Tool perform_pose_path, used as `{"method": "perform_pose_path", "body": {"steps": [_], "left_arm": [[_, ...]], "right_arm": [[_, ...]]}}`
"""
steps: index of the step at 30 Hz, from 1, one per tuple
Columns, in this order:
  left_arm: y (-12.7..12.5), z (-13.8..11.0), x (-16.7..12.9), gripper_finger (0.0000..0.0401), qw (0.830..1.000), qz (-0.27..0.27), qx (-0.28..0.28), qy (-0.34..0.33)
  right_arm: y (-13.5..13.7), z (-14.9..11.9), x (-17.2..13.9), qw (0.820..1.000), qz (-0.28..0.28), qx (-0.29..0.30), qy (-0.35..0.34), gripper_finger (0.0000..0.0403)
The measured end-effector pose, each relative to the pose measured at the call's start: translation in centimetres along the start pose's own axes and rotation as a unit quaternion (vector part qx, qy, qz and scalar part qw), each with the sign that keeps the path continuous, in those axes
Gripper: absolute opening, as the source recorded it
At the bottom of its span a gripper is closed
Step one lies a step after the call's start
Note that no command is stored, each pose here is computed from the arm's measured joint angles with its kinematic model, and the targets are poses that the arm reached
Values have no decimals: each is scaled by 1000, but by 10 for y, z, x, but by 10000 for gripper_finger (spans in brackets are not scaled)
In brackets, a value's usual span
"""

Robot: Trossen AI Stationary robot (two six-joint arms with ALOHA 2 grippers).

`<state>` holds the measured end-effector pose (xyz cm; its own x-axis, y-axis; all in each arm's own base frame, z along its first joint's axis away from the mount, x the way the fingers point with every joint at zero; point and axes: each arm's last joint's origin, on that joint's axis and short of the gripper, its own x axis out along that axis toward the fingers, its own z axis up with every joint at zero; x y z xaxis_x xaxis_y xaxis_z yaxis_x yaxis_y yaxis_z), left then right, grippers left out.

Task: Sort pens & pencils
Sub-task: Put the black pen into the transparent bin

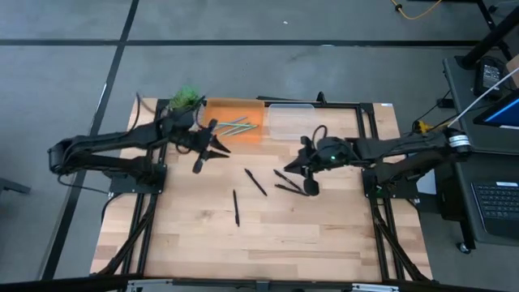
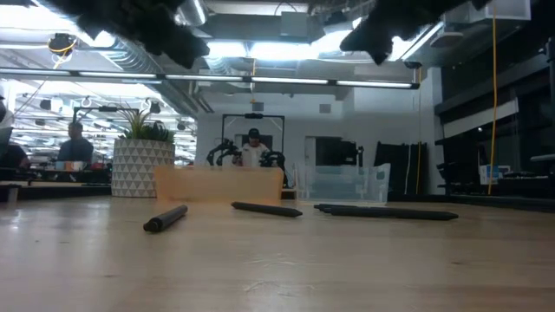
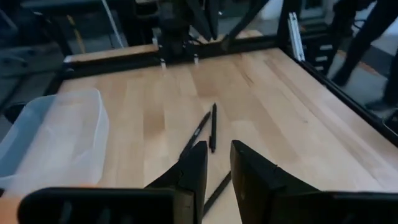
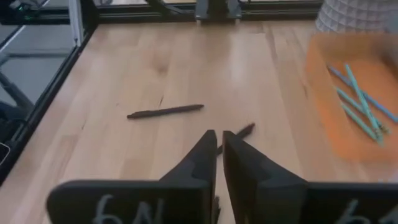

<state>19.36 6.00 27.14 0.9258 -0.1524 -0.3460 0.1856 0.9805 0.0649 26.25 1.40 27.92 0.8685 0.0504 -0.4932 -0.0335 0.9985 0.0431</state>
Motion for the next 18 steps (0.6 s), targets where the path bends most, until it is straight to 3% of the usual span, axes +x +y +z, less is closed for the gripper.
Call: {"method": "perform_pose_path", "body": {"steps": [7, 16, 18], "left_arm": [[-29, -37, -4, 64, 998, 18, -19, -51], [-54, -70, 2, 64, 996, 37, -44, -68], [-58, -76, 4, 64, 995, 47, -52, -74]], "right_arm": [[4, -41, -4, 999, -2, 48, 3, 30], [18, -56, -1, 997, 33, 63, 36, 30], [20, -62, 1, 993, 30, 91, 62, 30]]}}
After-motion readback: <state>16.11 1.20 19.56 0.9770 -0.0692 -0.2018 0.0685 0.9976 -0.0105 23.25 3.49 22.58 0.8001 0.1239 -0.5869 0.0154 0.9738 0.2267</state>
